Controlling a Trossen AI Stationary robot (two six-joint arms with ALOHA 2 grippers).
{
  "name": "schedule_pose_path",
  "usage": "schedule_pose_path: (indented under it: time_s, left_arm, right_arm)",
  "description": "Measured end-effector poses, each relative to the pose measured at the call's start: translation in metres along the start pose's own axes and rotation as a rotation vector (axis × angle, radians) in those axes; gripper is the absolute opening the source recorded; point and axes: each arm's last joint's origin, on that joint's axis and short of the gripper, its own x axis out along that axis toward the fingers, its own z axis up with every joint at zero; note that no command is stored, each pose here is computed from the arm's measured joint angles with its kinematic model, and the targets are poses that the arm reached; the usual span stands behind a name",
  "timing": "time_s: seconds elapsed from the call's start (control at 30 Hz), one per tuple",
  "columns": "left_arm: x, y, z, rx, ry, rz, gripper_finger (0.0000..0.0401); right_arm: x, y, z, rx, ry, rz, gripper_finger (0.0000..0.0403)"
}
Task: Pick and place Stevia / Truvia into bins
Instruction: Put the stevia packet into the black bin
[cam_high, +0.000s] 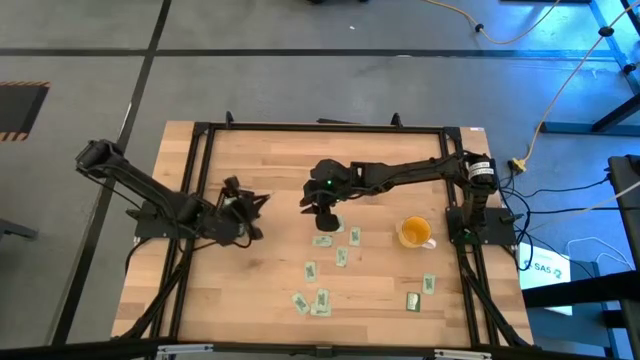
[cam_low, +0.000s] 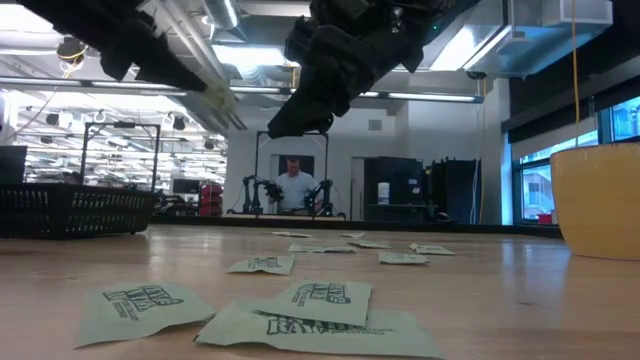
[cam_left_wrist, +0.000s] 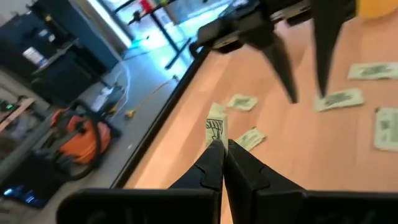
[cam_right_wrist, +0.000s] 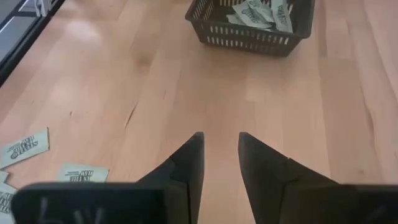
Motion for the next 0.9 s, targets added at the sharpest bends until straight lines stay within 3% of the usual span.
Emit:
schedule_pose_path:
  time_s: [0.2, 0.4, 0.53, 0.9]
  left_arm:
    - [-0.007, 0.012, 0.000, 0.041, 0.135, -0.004, 0.0003]
    - [-0.010, 0.012, -0.016, 0.054, 0.334, -0.110, 0.0003]
    - [-0.008, 0.009, -0.029, 0.025, 0.496, -0.113, 0.0003]
    - [0.006, 0.009, -0.061, 0.014, 0.962, 0.115, 0.0003]
  right_arm:
    - [0.000, 0.000, -0.001, -0.001, 0.007, 0.001, 0.0103]
    - [0.000, 0.000, -0.003, -0.025, 0.022, 0.003, 0.0103]
    - [0.001, 0.000, -0.003, -0.026, 0.022, 0.003, 0.0103]
    - [0.001, 0.000, -0.002, -0.028, 0.017, 0.002, 0.0103]
